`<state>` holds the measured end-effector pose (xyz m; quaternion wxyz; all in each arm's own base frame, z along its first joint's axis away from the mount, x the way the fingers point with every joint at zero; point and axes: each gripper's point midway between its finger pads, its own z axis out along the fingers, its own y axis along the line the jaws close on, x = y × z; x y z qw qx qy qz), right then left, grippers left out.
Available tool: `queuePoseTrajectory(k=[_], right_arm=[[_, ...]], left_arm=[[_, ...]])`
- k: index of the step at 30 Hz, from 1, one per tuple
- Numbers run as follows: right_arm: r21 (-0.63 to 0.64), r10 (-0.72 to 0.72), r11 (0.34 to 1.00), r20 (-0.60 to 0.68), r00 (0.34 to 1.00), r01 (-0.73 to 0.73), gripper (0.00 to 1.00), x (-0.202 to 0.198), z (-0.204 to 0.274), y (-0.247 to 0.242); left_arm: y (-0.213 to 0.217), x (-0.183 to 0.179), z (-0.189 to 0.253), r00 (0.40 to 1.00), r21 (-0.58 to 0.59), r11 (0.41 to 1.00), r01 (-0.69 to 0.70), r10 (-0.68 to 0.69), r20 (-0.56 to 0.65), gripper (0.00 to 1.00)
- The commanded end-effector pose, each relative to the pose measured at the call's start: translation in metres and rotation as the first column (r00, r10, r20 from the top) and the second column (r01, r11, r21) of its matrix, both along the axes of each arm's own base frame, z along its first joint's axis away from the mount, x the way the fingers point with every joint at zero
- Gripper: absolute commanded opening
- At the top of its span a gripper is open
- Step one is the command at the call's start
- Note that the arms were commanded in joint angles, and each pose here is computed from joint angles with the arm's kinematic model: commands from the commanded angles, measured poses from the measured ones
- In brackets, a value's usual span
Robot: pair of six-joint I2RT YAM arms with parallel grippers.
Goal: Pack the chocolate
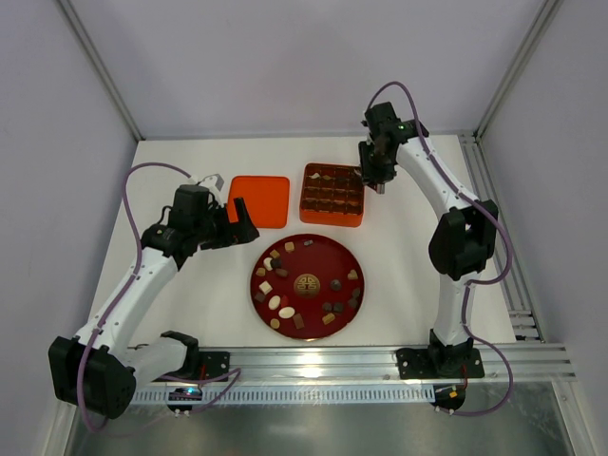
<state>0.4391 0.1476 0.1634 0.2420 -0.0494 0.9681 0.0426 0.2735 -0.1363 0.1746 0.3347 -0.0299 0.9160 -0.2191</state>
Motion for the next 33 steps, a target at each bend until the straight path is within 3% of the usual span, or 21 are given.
queuePoseTrajectory(k=[1, 12, 19, 23, 33], right_arm=[[0.002, 0.004, 1.0, 0.069, 0.998, -0.004, 0.4, 0.005, 0.018, -0.001], [0.005, 0.002, 1.0, 0.086, 0.996, -0.003, 0.43, 0.005, 0.026, -0.001], [0.019, 0.041, 0.999, 0.123, 0.992, -0.044, 0.43, -0.018, 0.057, 0.008], [0.024, 0.12, 0.992, 0.167, 0.979, -0.126, 0.43, -0.06, 0.081, 0.029], [0.044, 0.388, 0.92, 0.01, 0.921, -0.388, 0.43, -0.211, 0.043, 0.076]], left_arm=[[-0.004, 0.005, 0.014, 0.999, -0.011, 1.0, 0.017, -0.016, 0.042, 1.0], [-0.004, 0.004, 0.014, 0.999, -0.011, 1.0, 0.019, -0.018, 0.043, 1.0], [-0.003, 0.005, 0.013, 0.999, -0.01, 1.0, 0.016, -0.016, 0.041, 1.0], [-0.002, 0.005, 0.014, 0.999, -0.007, 1.0, 0.011, -0.011, 0.045, 1.0], [0.006, 0.007, 0.019, 0.997, 0.016, 1.0, -0.026, 0.024, 0.073, 1.0]])
